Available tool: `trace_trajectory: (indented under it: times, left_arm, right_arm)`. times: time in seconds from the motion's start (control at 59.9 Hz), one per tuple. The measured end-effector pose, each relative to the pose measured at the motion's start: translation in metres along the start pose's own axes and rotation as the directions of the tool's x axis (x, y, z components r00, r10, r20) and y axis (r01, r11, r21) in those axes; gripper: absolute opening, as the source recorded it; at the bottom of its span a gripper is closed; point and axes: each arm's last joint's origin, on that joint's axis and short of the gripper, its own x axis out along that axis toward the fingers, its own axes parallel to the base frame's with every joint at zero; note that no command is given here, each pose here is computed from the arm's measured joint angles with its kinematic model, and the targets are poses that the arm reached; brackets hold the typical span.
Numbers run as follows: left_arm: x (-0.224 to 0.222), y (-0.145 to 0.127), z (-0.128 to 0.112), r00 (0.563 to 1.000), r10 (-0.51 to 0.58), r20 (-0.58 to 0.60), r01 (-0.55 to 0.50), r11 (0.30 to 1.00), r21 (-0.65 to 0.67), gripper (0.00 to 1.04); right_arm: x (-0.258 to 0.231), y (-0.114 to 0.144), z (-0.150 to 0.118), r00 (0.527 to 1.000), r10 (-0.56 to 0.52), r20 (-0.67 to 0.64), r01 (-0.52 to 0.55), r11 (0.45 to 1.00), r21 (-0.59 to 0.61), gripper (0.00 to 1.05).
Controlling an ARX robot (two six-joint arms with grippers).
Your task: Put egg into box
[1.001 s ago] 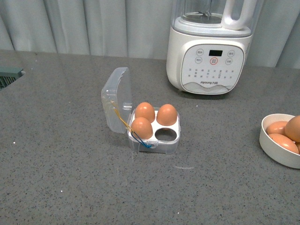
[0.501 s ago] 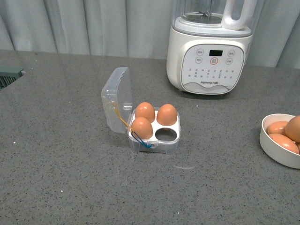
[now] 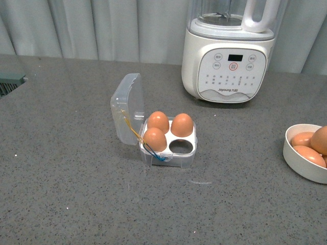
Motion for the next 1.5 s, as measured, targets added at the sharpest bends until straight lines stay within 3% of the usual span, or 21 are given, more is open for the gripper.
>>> trace_trajectory:
  times: [0.517,0.601,0.768,0.968,1.152,1.502]
  left_arm:
    - [0.000,0.000,0.000,1.000,0.000,0.000,0.000,1.000,0.000,0.98]
    - [0.000,0.000,0.000,1.000,0.002,0.000,-0.002,1.000,0.000,0.98]
    - [0.000,0.000,0.000,1.000,0.000,0.000,0.000,1.000,0.000,0.98]
    - [0.000,0.000,0.000,1.000,0.000,0.000,0.000,1.000,0.000,0.98]
    - [0.000,0.000,0.000,1.000,0.000,0.000,0.000,1.000,0.000,0.98]
    - [0.000,0.000,0.000,1.000,0.000,0.000,0.000,1.000,0.000,0.98]
  right_arm:
    - [0.000,0.000,0.000,1.000,-0.001,0.000,0.001,1.000,0.000,0.95]
    - [0.005,-0.003,0.000,0.975,-0.145,-0.169,0.151,0.988,0.023,0.95]
    - [0.047,-0.020,-0.003,0.928,-0.190,-0.321,0.199,0.980,-0.006,0.95]
    - [0.090,-0.031,-0.012,0.922,-0.140,-0.361,0.122,0.990,-0.072,0.95]
    - [0.113,-0.033,-0.034,0.877,0.035,-0.479,-0.040,0.999,0.001,0.95]
    - [0.146,-0.041,-0.047,0.868,0.066,-0.493,-0.090,0.996,-0.025,0.95]
